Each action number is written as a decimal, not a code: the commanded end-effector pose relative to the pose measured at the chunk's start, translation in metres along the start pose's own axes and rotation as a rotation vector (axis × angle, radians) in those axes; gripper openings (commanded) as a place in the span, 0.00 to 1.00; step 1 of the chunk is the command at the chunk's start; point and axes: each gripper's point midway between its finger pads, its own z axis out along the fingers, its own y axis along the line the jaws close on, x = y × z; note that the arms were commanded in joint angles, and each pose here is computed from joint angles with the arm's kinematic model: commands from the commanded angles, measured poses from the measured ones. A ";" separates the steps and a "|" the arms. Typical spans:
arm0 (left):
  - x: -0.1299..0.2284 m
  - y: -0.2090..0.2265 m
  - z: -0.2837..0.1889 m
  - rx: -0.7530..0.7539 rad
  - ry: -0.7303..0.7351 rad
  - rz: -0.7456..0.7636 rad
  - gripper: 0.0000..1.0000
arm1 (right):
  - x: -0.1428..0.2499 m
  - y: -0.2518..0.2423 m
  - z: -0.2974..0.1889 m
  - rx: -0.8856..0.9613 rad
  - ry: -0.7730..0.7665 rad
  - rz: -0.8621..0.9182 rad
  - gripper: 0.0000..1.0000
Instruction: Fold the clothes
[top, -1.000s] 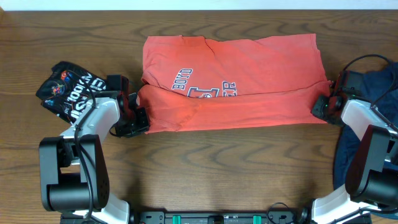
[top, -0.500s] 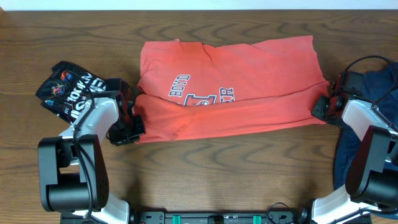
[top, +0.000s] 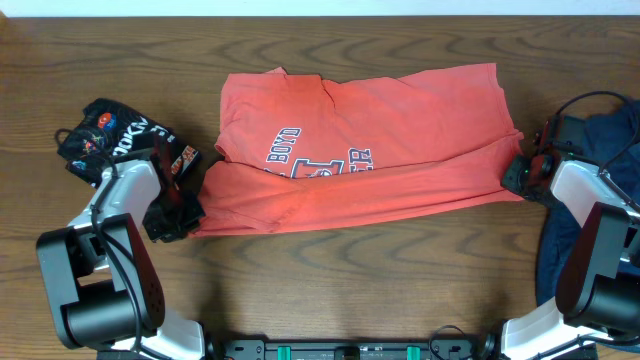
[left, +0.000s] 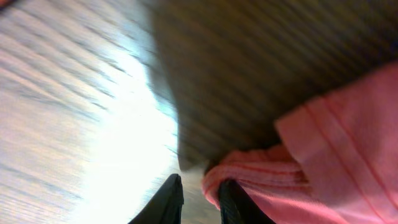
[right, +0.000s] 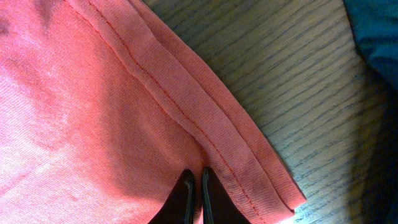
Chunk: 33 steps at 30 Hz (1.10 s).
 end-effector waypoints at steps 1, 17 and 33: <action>-0.005 0.013 -0.001 -0.059 -0.025 -0.019 0.22 | 0.014 -0.027 0.010 0.105 0.039 0.030 0.06; -0.033 -0.010 -0.063 0.082 -0.104 -0.036 0.55 | 0.015 -0.027 0.010 0.105 0.041 0.030 0.09; 0.067 -0.143 -0.052 0.185 -0.048 0.513 0.62 | 0.014 -0.026 0.010 0.101 0.039 0.030 0.11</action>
